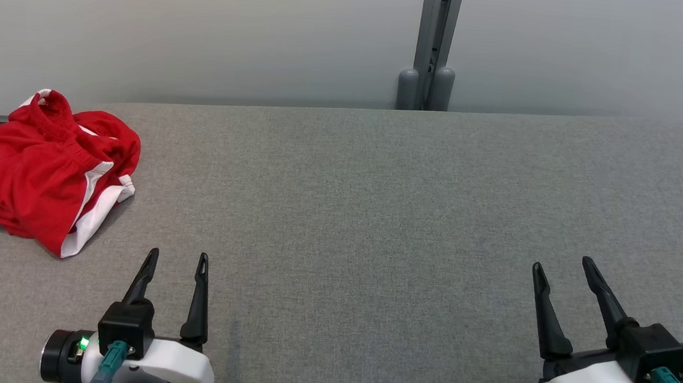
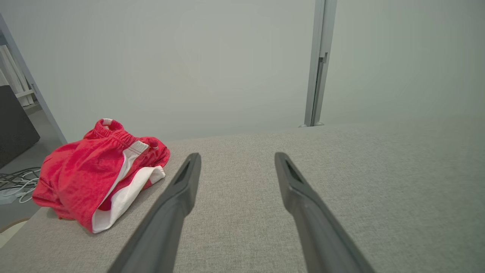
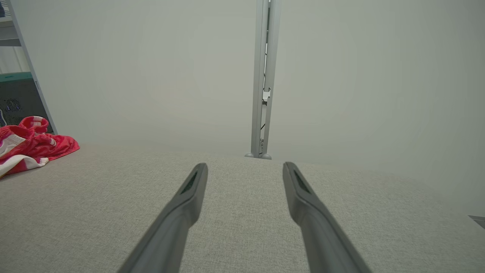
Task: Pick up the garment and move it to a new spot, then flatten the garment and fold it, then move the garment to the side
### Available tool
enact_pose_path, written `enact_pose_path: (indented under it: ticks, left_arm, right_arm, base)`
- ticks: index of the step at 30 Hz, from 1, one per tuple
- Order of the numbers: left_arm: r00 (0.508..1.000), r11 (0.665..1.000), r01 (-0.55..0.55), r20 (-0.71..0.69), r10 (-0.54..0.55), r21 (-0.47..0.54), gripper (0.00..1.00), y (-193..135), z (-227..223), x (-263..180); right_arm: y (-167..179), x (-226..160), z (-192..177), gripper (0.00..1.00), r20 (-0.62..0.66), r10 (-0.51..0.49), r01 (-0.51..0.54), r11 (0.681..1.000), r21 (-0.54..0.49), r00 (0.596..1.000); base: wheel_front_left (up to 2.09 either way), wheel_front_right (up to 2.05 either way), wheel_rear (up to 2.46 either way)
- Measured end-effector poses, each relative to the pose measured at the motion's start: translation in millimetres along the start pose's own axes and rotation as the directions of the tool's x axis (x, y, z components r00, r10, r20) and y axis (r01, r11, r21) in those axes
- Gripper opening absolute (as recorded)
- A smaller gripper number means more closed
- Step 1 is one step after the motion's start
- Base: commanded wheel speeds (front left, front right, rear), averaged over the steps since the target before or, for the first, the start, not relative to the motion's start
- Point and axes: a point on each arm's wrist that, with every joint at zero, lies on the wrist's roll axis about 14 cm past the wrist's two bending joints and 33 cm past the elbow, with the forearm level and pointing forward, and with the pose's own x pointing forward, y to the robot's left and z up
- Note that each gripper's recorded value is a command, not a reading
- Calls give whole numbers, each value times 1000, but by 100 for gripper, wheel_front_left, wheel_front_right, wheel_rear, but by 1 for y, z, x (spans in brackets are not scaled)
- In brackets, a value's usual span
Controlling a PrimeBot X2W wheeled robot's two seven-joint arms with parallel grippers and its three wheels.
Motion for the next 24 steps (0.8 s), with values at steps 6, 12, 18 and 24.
enact_pose_path:
  ticks: [6,12,18,24]
  left_arm:
    - [1000,1000,-4,-5,4,1,100,1,-1,0]
    - [1000,1000,-5,-8,5,0,100,2,-2,-1]
    - [1000,1000,-4,-9,4,0,100,1,-3,0]
    - [1000,1000,-3,-14,3,0,100,1,-4,-1]
  right_arm:
    - [-1,0,-1,100,-3,-3,3,1000,9,1000]
    - [-1,0,-2,100,-4,-4,4,1000,13,1000]
    - [-1,0,-2,100,-6,-5,5,1000,14,1000]
    - [-1,0,-3,100,-8,-5,5,1000,15,1000]
  base:
    - [0,0,0]
    - [0,0,0]
    - [0,0,0]
    - [0,0,0]
